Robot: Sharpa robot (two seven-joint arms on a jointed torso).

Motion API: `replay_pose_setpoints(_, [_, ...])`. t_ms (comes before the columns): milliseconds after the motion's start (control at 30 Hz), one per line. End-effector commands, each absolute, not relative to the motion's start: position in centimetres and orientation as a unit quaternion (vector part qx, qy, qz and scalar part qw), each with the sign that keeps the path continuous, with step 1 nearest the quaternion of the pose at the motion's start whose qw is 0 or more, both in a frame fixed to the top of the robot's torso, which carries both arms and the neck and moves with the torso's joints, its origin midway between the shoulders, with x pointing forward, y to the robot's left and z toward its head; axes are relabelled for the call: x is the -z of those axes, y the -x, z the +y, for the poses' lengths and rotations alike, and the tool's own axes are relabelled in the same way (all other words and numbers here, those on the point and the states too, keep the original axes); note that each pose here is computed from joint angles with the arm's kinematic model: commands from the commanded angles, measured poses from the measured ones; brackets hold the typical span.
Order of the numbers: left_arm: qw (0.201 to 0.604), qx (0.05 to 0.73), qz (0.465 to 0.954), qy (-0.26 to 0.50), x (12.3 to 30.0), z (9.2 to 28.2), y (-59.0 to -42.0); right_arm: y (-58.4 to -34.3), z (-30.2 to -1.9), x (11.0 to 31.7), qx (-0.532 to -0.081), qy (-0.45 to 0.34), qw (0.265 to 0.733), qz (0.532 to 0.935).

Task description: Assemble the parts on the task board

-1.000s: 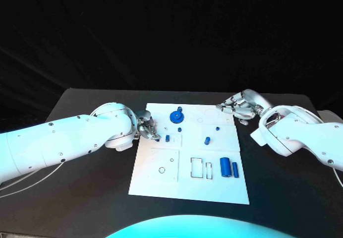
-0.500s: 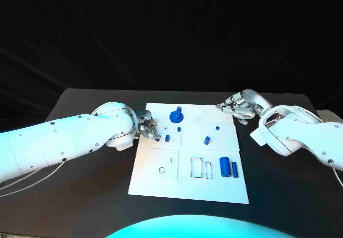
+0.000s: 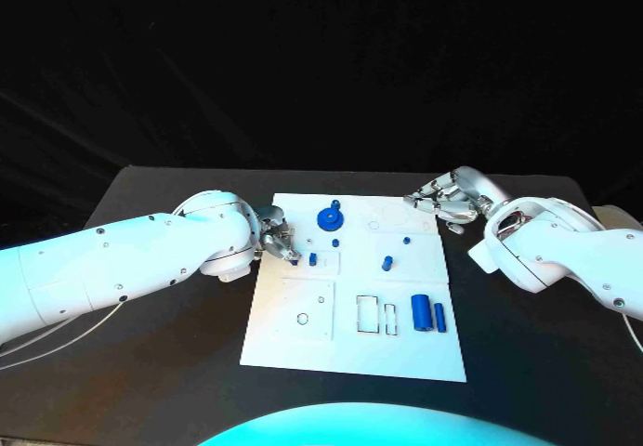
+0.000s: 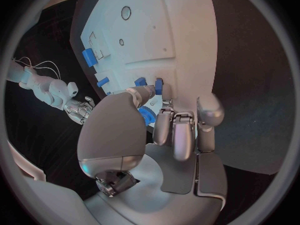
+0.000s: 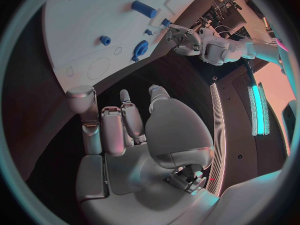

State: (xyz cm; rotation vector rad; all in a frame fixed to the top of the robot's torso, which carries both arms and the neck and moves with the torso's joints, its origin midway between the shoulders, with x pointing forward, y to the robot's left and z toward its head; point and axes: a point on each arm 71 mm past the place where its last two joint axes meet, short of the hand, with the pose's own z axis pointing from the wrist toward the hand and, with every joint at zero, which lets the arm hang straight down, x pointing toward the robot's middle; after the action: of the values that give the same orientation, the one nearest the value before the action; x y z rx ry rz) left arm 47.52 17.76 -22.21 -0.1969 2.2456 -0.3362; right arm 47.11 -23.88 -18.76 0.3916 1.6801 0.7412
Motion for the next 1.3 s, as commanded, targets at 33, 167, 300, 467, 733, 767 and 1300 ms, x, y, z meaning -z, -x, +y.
replay_pose_setpoints(33, [0.402, 0.134, 0.903, 0.070, 22.72, 17.29, -47.13, -47.08, -23.80, 18.68, -0.325, -0.167, 0.593, 0.718])
replay_pose_setpoints(167, [0.402, 0.133, 0.903, 0.072, 22.72, 17.30, -47.16, -47.09, -23.81, 18.62, -0.328, -0.168, 0.595, 0.714])
replay_pose_setpoints(300, [0.403, 0.133, 0.903, 0.073, 22.72, 17.29, -47.17, -47.09, -23.80, 18.60, -0.328, -0.169, 0.596, 0.713])
replay_pose_setpoints(467, [0.403, 0.131, 0.903, 0.073, 22.73, 17.29, -47.20, -47.09, -23.82, 18.60, -0.329, -0.169, 0.596, 0.713])
replay_pose_setpoints(733, [0.402, 0.128, 0.904, 0.073, 22.77, 17.32, -47.23, -47.09, -23.84, 18.61, -0.328, -0.169, 0.595, 0.714])
replay_pose_setpoints(767, [0.402, 0.127, 0.904, 0.072, 22.78, 17.32, -47.23, -47.09, -23.84, 18.61, -0.328, -0.169, 0.595, 0.714])
replay_pose_setpoints(1300, [0.406, 0.119, 0.903, 0.072, 22.79, 17.64, -47.40, -47.08, -23.88, 18.61, -0.327, -0.170, 0.595, 0.714])
